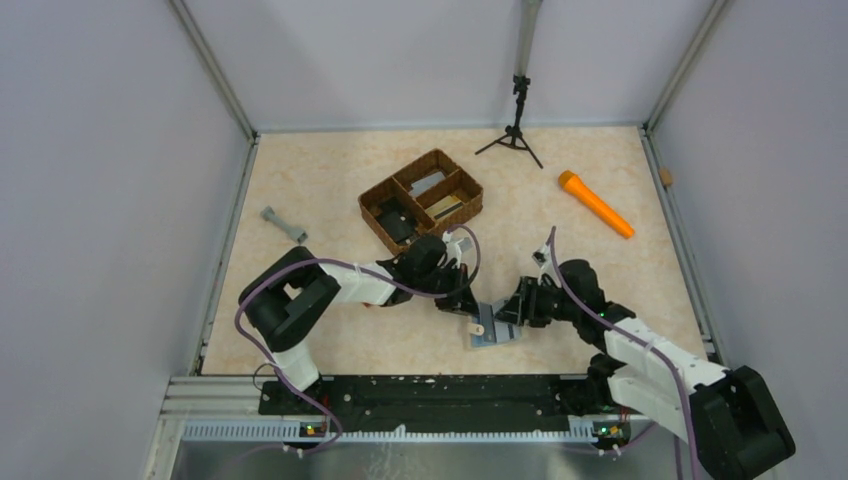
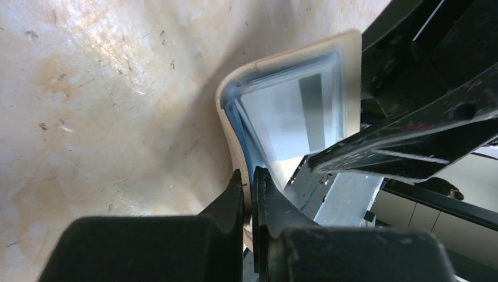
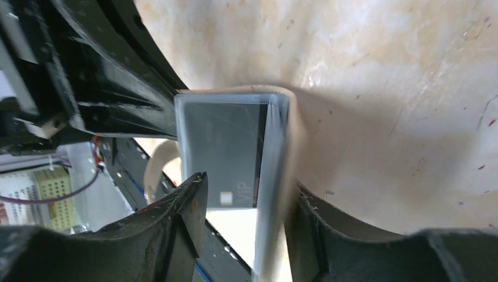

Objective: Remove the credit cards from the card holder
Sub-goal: Remove the credit card from the card holder.

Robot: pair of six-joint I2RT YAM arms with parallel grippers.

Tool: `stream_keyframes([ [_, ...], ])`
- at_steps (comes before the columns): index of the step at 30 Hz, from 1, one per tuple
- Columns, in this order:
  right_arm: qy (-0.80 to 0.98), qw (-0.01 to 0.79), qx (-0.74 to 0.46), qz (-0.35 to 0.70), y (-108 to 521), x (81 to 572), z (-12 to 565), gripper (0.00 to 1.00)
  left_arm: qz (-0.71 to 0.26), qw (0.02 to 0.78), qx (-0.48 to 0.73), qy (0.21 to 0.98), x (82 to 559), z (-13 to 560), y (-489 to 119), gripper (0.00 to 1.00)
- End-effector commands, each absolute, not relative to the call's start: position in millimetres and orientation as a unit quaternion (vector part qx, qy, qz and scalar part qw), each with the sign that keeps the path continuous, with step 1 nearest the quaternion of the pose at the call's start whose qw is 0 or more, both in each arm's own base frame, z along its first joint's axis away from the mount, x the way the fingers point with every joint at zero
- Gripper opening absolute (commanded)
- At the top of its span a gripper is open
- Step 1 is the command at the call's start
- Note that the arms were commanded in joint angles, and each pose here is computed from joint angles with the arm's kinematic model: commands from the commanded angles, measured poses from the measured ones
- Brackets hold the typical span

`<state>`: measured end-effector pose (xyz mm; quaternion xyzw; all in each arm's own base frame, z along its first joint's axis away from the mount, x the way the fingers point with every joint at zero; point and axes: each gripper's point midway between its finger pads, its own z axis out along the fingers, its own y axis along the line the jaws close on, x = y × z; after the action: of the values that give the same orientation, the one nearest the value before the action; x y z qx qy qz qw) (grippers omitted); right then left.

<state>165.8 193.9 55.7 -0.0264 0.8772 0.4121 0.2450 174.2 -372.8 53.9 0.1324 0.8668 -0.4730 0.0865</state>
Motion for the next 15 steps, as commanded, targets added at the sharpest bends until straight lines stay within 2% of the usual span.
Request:
stream_keyframes([
  [1, 0.879, 0.244, -0.052, 0.406, 204.0, 168.2, 60.0, 0.52, -0.491, 0.118, 0.149, 0.85, 185.6, 67.0, -388.2, 0.0],
  [5, 0.893, 0.236, -0.044, 0.379, 200.6, 168.8, 50.9, 0.52, -0.493, 0.116, 0.148, 0.849, 184.9, 65.9, -390.0, 0.0],
  [7, 0.895, 0.24, -0.041, 0.374, 198.3, 169.0, 50.8, 0.48, -0.493, 0.116, 0.147, 0.85, 184.4, 65.1, -389.8, 0.0],
  [12, 0.894, 0.253, -0.034, 0.369, 194.1, 169.4, 56.9, 0.16, -0.494, 0.118, 0.129, 0.852, 183.2, 65.7, -381.8, 0.0],
  [15, 0.893, 0.259, -0.03, 0.368, 193.1, 170.8, 60.0, 0.05, -0.514, 0.125, 0.113, 0.841, 182.0, 73.1, -374.8, 0.01],
])
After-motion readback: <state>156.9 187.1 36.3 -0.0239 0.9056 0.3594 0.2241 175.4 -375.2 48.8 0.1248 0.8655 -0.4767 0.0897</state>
